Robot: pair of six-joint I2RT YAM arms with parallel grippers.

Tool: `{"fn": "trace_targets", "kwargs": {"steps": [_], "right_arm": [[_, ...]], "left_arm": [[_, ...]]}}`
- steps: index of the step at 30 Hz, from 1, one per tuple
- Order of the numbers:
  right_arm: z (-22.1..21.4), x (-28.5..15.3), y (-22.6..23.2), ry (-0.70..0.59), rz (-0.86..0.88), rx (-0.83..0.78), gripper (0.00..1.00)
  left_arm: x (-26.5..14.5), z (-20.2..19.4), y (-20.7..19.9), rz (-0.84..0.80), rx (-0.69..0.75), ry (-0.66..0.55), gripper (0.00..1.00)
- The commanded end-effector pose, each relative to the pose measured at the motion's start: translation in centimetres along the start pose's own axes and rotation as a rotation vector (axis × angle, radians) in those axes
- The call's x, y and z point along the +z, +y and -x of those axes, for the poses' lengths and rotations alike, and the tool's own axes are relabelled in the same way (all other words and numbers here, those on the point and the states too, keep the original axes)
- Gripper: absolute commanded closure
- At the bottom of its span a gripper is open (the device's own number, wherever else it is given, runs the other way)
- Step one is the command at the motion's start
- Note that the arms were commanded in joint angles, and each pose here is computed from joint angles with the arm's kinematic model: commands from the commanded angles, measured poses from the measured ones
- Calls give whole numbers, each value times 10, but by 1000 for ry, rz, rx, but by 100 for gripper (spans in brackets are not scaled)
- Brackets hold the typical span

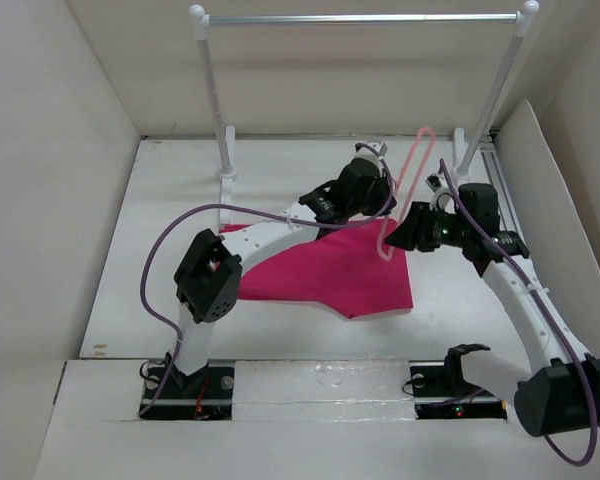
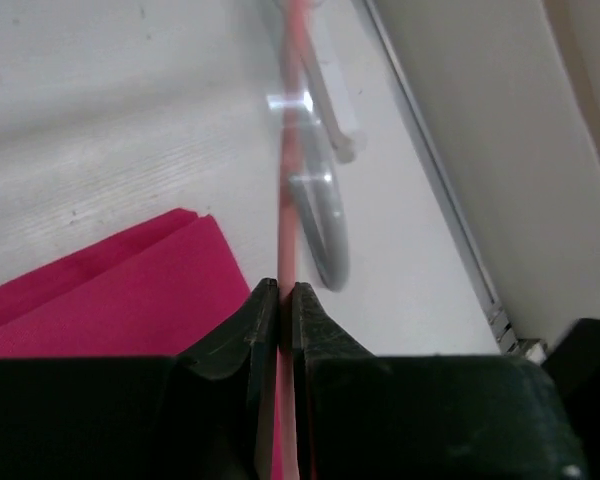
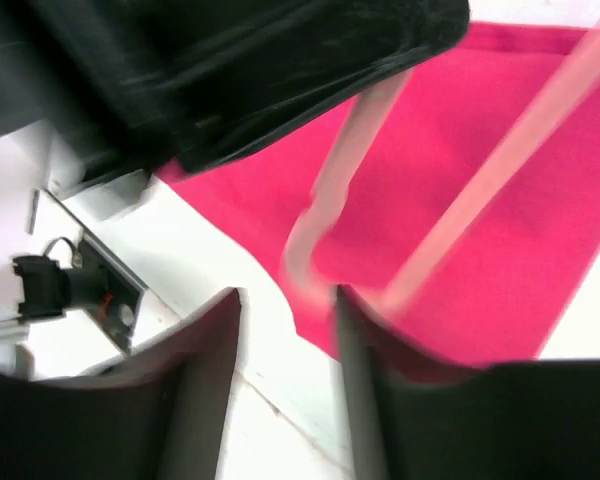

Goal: Place the trousers on the hanger
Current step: Pick up the hanger from the clothesline, then place the trousers on the hanger.

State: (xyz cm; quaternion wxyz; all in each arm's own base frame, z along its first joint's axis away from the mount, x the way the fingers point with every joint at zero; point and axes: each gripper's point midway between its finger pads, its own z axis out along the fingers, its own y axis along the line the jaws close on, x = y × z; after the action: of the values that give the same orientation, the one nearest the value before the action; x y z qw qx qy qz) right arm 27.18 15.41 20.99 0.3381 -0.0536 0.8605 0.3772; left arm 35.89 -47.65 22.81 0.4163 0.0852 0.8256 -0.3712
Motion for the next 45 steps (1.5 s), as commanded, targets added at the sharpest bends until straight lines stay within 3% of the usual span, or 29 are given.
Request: {"fn": "trace_targets", "kwargs": {"steps": [1, 4, 7, 8, 9, 11, 12, 15, 18, 22, 27, 28, 30, 34, 35, 38, 45], "right_arm": [[-2, -24, 7, -20, -46, -81, 47], [-2, -55, 1, -36, -162, -106, 31], [5, -81, -5, -99, -242, -138, 32], [8, -86, -12, -122, -271, -139, 38], [9, -88, -15, -129, -281, -146, 61], [14, -86, -26, -136, -357, -181, 87], [10, -74, -29, -109, -369, -201, 100], [9, -64, -34, -109, -333, -219, 100], [13, -58, -53, -143, -384, -242, 100], [5, -41, -61, -133, -351, -213, 100], [-38, -19, -91, -99, -295, -112, 100], [-25, -13, -90, -163, -259, -143, 100], [-34, 1, -106, -124, -265, -117, 100], [-39, 6, -130, -71, -306, -85, 91], [-35, 3, -135, -90, -312, -83, 78], [-34, 6, -140, -58, -320, -99, 61], [-28, 18, -156, -4, -347, -106, 59]], "left_arm": [[-9, -3, 0, -53, -67, 24, 100], [-11, -28, -2, -102, -142, 95, 100], [-15, -43, -7, -119, -208, 97, 100], [-16, -43, -6, -97, -229, 65, 100], [-20, -45, -20, -119, -240, 43, 100], [-17, -53, -13, -29, -299, -15, 100], [-9, -79, -15, 24, -393, 7, 100], [1, -101, -1, 75, -471, 21, 100], [-1, -129, -19, 86, -612, 4, 100], [-4, -132, -26, 155, -580, -49, 100], [-2, -141, 6, 281, -623, -132, 100], [-2, -138, 12, 287, -621, -167, 100], [0, -142, 18, 301, -622, -177, 100], [6, -149, 26, 303, -601, -190, 100], [10, -158, 30, 312, -601, -174, 100], [16, -173, 31, 297, -614, -136, 100], [27, -203, 36, 278, -570, -54, 100]]}}
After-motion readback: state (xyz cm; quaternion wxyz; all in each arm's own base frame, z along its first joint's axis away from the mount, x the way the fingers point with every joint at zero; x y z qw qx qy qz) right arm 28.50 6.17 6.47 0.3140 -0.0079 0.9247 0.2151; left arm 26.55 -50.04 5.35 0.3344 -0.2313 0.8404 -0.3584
